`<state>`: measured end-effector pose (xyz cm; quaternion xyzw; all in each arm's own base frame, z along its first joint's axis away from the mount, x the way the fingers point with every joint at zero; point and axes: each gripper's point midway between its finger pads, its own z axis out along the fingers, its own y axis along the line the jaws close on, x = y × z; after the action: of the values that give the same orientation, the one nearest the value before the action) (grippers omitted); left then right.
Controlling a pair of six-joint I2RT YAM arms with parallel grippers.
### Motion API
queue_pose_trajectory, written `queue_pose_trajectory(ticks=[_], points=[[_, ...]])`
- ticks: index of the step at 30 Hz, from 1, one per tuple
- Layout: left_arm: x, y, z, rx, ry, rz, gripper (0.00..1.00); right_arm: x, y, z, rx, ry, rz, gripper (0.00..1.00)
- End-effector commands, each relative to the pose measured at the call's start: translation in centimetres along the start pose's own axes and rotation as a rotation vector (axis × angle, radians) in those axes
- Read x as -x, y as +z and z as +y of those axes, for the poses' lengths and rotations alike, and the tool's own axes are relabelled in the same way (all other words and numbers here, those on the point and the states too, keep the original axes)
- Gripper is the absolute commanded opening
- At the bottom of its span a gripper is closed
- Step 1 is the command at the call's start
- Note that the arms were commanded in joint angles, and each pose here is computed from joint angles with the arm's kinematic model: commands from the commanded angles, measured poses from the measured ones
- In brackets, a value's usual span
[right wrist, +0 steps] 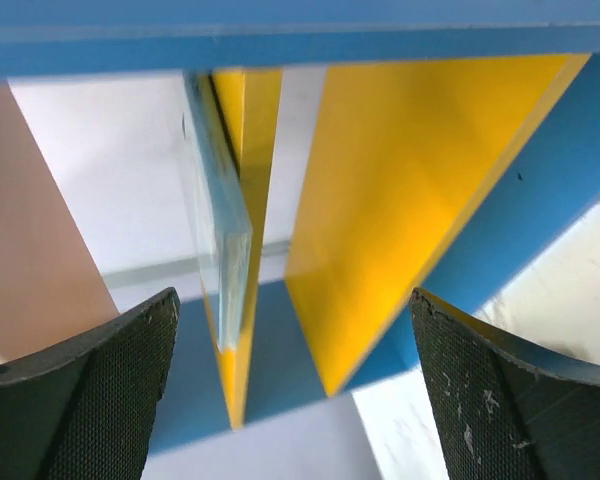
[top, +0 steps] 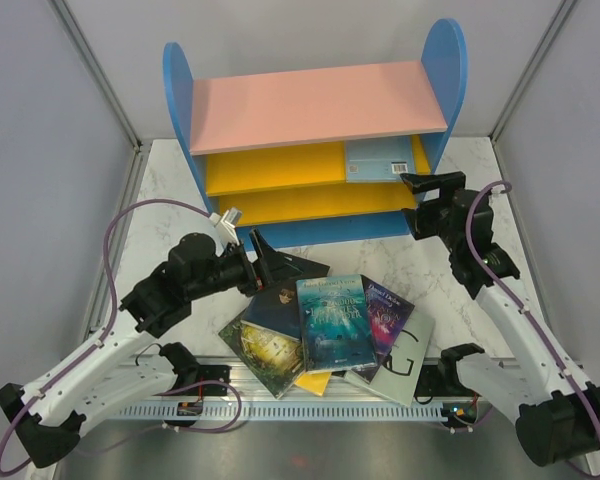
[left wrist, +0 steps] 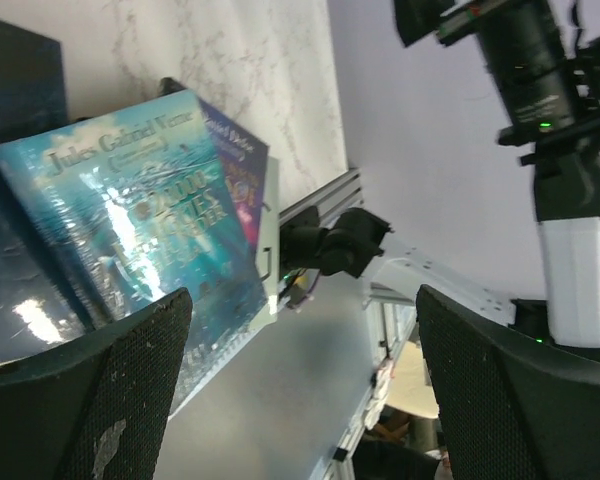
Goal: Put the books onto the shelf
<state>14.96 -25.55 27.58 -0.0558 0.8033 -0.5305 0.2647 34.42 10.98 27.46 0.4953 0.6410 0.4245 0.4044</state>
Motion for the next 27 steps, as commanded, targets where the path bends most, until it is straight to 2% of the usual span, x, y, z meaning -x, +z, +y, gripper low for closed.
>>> queue_pose_trajectory(ticks=[1,3,4,5,8,15,16,27], points=[[-1.5,-0.2,3.5,0.118,0.107,0.079,0.94,-1.9,-2.3,-1.8,-0.021,-0.134,0.121,0.98],[-3.3,0.0,5.4,0.151,0.117,0.168,0.94,-3.3,-3.3,-3.1,-0.015,-0.178,0.191,0.98],[-4.5,0.3,7.2,0.185,0.102,0.207,0.94,-4.5,-3.2,-5.5,-0.036,-0.191,0.249,0.98],[-5.1,0.4,8.2,0.204,0.093,0.230,0.94,-6.2,-3.8,-7.1,-0.046,-0.212,0.354,0.98],[-6.6,0.6,11.0,0.247,0.077,0.265,0.96,-9.7,-4.8,-12.3,-0.107,-0.267,0.523,0.96],[-10.3,1.9,15.5,0.268,-0.025,0.369,0.98,-12.8,-8.2,-19.8,-0.267,-0.393,0.627,0.94],[-10.1,2.5,15.1,0.225,-0.025,0.353,0.98,-12.9,-8.6,-21.2,-0.294,-0.397,0.638,0.93],[-11.7,4.9,15.8,0.099,-0.132,0.373,0.99,-14.0,-11.1,-25.5,-0.337,-0.382,0.700,0.90]])
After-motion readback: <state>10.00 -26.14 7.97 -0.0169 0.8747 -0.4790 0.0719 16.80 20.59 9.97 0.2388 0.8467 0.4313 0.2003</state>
